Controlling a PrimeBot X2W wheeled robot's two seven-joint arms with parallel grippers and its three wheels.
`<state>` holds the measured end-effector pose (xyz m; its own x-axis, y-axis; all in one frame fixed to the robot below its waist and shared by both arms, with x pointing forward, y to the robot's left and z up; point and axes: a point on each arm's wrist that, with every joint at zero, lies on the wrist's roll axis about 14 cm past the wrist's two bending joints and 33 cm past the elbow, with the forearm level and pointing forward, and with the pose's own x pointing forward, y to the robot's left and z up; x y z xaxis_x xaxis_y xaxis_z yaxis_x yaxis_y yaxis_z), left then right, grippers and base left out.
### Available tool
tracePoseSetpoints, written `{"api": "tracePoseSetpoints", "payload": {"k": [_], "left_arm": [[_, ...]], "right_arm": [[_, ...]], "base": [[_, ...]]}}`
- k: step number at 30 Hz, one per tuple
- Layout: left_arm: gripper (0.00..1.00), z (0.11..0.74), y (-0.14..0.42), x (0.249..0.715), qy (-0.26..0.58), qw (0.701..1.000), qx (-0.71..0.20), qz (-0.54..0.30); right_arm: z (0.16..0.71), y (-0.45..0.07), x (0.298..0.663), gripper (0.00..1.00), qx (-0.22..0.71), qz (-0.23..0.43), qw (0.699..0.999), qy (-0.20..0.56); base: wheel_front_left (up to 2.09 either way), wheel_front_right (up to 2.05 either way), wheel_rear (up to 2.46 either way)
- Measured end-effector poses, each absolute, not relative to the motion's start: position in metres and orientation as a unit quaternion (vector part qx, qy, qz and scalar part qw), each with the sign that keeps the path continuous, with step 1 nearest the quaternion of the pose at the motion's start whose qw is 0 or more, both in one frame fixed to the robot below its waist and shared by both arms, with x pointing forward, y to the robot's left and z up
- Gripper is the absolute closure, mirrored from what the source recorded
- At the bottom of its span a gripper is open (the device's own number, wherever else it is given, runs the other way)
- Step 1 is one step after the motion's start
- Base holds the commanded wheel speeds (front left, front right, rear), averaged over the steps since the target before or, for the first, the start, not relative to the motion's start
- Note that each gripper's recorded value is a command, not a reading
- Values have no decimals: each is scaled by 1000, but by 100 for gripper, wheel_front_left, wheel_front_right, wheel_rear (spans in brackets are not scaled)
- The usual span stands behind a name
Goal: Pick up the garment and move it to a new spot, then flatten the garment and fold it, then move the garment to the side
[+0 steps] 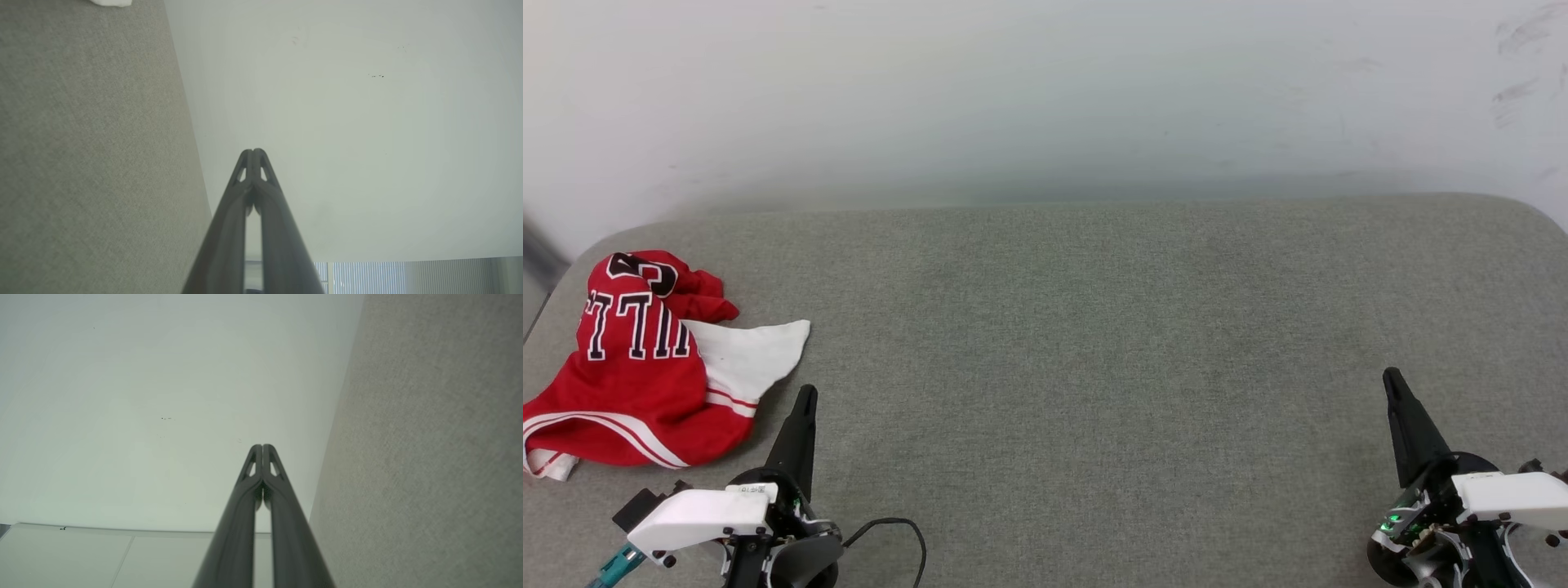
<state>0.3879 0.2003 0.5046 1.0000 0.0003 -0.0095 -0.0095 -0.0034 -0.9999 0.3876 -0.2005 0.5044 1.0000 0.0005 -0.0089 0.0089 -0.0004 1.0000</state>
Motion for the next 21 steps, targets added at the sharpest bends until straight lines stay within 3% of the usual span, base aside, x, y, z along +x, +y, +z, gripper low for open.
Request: {"api": "tracePoseSetpoints", "payload": {"k": [21], "left_arm": [[100,505,200,388,3,706,-708,3]], "right_arm": [[504,-200,388,100,707,-3,707,3]], "base": [[0,0,0]]}}
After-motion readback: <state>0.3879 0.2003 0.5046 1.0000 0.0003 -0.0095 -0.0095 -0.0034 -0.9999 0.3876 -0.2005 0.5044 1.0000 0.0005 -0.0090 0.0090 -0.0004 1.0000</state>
